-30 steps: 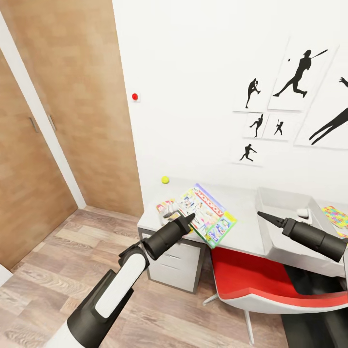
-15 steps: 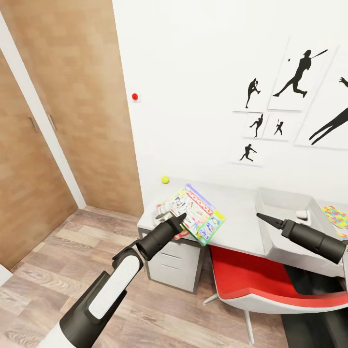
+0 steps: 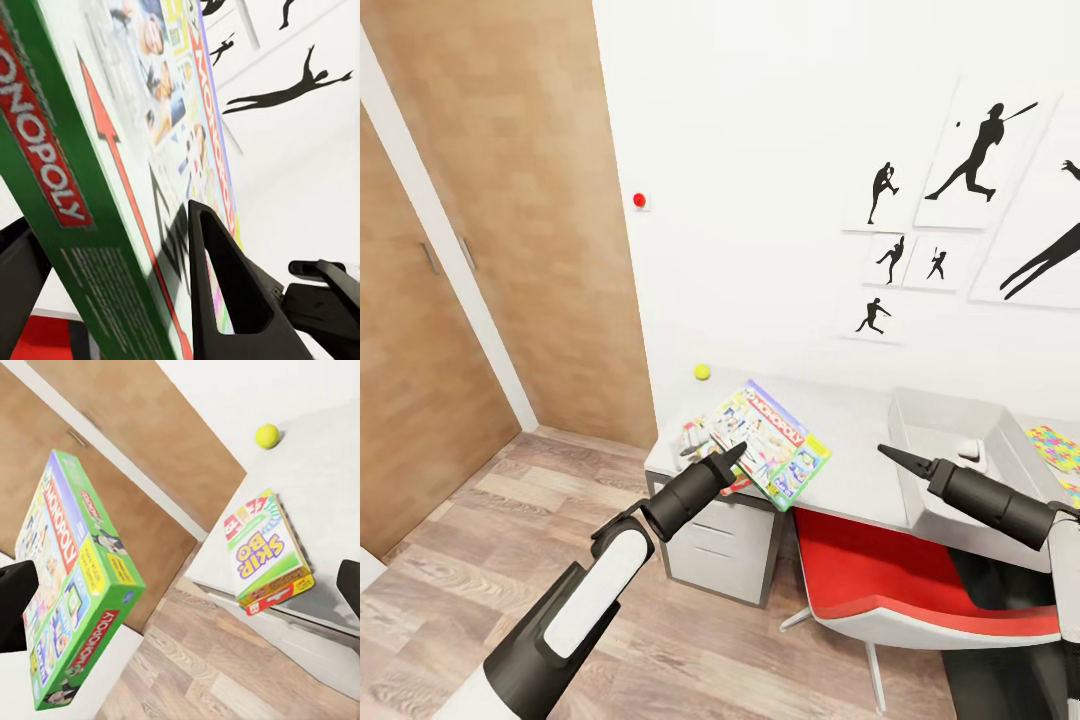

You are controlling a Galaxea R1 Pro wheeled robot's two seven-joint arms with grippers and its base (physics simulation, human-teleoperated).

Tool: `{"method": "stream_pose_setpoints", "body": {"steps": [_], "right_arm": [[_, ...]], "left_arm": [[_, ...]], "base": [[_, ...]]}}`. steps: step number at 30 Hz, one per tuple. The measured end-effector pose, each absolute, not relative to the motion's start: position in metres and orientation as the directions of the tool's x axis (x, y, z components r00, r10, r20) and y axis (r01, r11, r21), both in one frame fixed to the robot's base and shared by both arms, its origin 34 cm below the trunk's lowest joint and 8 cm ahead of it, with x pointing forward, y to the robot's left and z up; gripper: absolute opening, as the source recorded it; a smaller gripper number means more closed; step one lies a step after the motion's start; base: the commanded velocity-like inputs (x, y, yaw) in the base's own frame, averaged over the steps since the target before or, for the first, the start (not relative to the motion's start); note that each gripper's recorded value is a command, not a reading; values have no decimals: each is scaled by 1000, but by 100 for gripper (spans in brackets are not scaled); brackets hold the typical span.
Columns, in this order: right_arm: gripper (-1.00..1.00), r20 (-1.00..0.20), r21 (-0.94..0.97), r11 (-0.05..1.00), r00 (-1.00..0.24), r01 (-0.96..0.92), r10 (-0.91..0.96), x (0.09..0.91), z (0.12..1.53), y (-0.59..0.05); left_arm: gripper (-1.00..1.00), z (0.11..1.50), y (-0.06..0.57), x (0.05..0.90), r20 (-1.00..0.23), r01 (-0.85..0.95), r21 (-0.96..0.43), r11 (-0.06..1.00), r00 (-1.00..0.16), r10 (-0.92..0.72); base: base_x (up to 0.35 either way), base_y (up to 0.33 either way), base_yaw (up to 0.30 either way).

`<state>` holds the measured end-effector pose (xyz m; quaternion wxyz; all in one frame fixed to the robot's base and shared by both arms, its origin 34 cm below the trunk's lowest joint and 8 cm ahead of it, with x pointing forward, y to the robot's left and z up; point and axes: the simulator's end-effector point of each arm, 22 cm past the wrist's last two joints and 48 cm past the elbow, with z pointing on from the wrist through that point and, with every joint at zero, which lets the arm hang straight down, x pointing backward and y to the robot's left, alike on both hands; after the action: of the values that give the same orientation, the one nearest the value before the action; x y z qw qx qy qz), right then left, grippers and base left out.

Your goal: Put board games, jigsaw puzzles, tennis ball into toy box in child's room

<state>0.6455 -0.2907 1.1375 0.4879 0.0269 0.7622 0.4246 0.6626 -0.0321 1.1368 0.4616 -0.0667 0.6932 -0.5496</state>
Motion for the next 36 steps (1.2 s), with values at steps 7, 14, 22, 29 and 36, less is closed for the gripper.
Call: {"method": "stream_pose_setpoints", "body": {"steps": [7, 14, 22, 29, 36], "right_arm": [[100, -705, 693, 607, -542, -389, 457, 645, 1134, -269], [100, -686, 714, 573, -567, -402, 457, 643, 1129, -245], [100, -673, 726, 549, -594, -415, 441, 639, 1123, -224], [100, -668, 730, 540, -605, -419, 433, 636, 1120, -216], [100, -665, 733, 537, -610, -419, 431, 635, 1118, -214]], "left_arm": [[-100, 1136, -33, 662, -562, 416, -826, 379, -568, -601], [-100, 1136, -37, 662, -556, 414, -830, 373, -570, -605], [-100, 1132, -37, 663, -552, 405, -833, 376, -573, -606], [-100, 1130, -37, 664, -550, 401, -835, 377, -574, -607], [-100, 1130, -37, 665, -546, 398, -837, 375, -567, -616]], "base": [[0, 0, 0], [0, 0, 0], [0, 0, 0], [0, 0, 0], [0, 0, 0]]}}
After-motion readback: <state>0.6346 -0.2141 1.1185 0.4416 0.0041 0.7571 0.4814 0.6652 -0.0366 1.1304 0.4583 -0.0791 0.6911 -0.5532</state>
